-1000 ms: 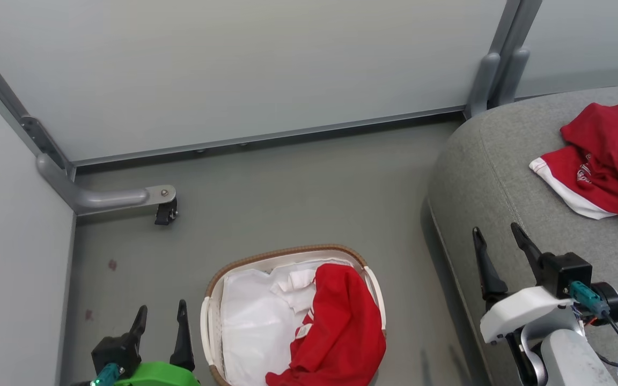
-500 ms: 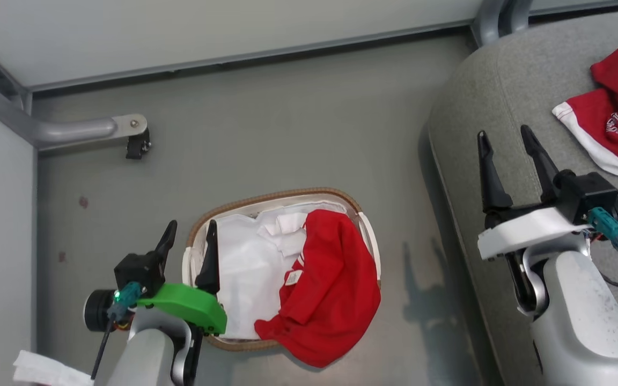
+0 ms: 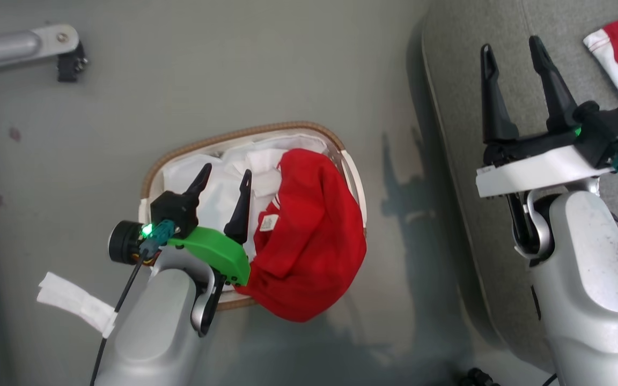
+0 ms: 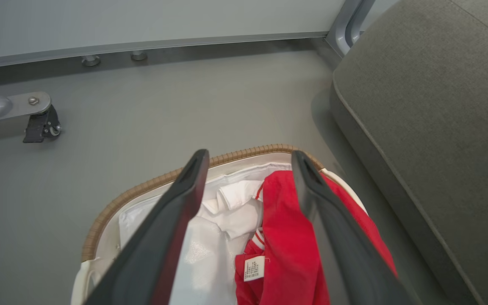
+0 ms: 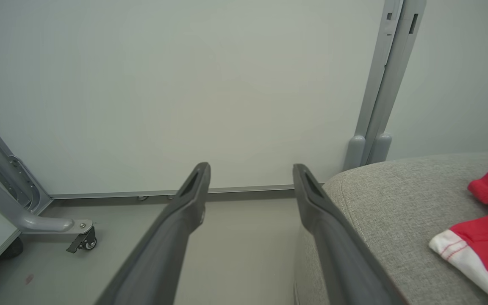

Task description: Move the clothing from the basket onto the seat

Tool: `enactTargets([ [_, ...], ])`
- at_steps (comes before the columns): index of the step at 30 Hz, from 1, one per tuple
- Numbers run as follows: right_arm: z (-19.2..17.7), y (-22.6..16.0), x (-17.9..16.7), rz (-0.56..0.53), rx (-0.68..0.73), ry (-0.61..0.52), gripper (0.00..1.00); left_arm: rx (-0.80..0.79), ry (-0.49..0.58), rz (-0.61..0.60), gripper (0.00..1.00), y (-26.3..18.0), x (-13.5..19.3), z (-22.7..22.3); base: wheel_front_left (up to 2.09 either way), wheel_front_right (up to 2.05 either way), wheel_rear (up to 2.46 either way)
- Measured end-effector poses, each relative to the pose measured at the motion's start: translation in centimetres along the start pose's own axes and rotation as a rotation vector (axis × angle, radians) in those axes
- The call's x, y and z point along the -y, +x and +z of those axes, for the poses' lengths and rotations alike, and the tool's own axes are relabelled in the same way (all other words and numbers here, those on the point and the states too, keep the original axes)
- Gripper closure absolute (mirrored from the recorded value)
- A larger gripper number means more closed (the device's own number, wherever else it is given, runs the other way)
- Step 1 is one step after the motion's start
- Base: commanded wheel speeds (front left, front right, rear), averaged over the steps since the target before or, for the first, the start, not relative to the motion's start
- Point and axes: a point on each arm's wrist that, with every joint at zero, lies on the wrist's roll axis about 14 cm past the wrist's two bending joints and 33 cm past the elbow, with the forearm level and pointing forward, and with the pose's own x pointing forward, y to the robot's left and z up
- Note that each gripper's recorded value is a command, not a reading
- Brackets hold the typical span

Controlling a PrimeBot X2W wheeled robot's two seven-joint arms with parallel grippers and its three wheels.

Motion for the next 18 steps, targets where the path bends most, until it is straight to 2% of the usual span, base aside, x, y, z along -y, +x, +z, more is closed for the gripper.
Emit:
enactTargets([
  [6, -1.9, 0.9, 1.1, -0.016, -0.018, 0.003, 0.0, -0.128, 0.012, -0.1, 0.0, 2.3, 2.0, -4.7, 0.0, 0.0, 0.0],
  [18, -5.0, 1.0, 3.8, -0.059, -0.068, -0.029, 0.0, -0.338, 0.011, -0.225, 0.0, 4.7, 4.1, -12.8, 0.0, 0.0, 0.0],
])
